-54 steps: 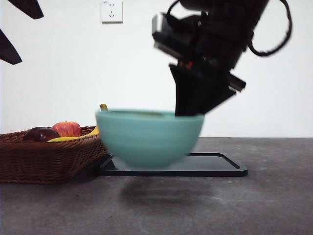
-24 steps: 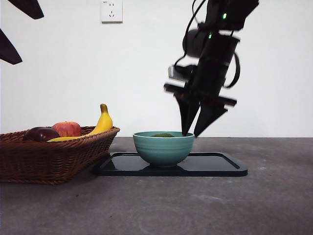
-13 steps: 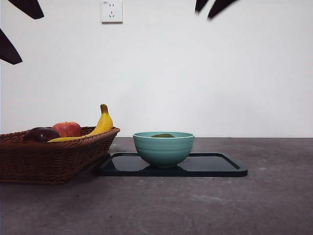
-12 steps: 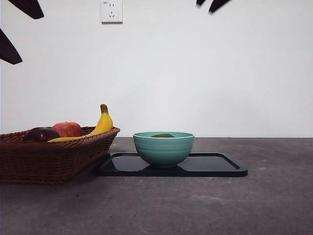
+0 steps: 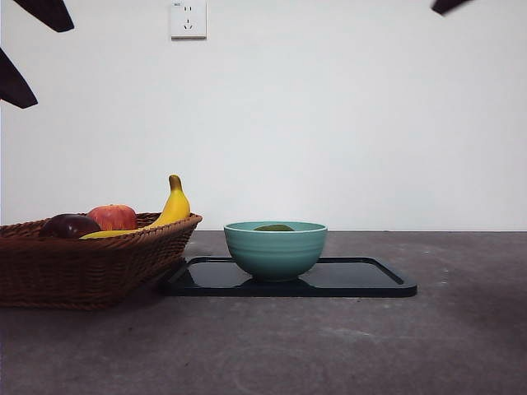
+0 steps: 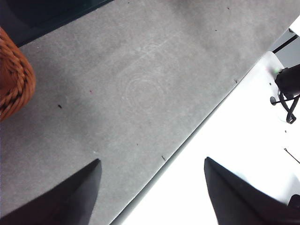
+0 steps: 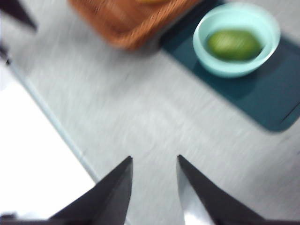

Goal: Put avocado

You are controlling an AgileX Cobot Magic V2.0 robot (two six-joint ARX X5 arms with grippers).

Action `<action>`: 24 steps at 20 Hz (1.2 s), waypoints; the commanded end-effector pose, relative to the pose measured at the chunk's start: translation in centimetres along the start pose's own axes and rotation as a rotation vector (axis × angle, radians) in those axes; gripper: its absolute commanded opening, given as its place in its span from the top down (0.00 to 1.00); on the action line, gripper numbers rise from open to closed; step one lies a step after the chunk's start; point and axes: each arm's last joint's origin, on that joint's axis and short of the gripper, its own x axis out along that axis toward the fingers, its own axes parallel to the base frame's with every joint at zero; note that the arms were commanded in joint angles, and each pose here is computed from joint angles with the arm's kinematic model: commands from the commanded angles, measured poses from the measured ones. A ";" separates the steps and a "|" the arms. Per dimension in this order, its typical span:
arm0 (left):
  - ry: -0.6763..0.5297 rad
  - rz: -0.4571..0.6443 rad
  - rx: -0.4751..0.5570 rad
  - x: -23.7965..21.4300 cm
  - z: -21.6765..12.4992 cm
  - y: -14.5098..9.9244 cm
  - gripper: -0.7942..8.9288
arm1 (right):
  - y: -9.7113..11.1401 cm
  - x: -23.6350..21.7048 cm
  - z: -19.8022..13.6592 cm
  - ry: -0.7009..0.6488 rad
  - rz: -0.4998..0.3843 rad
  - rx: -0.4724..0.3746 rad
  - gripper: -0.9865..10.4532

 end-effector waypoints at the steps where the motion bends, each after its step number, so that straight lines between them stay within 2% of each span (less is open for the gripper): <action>1: -0.001 -0.008 0.015 0.1 0.2 -0.1 0.57 | 0.4 -0.1 -0.8 -0.020 0.028 0.002 0.78; 11: -0.001 -0.008 0.015 0.1 0.2 -0.1 0.59 | 0.7 -0.2 -1.3 -0.034 0.051 -0.011 0.78; 12: -0.001 -0.008 0.015 0.1 0.2 -0.1 0.66 | 0.7 -0.2 -1.3 -0.034 0.051 -0.011 0.79; 14: -0.001 -0.008 0.015 0.1 0.2 -0.1 0.87 | 0.7 -0.2 -1.3 -0.034 0.051 -0.011 0.90; 15: -0.001 -0.008 0.015 0.1 0.2 -0.1 0.91 | 0.7 -0.2 -1.3 -0.034 0.051 -0.011 0.91; 24: -0.001 -0.008 0.015 0.1 0.2 -0.1 0.91 | 0.7 -0.3 -1.2 -0.040 0.050 -0.013 0.91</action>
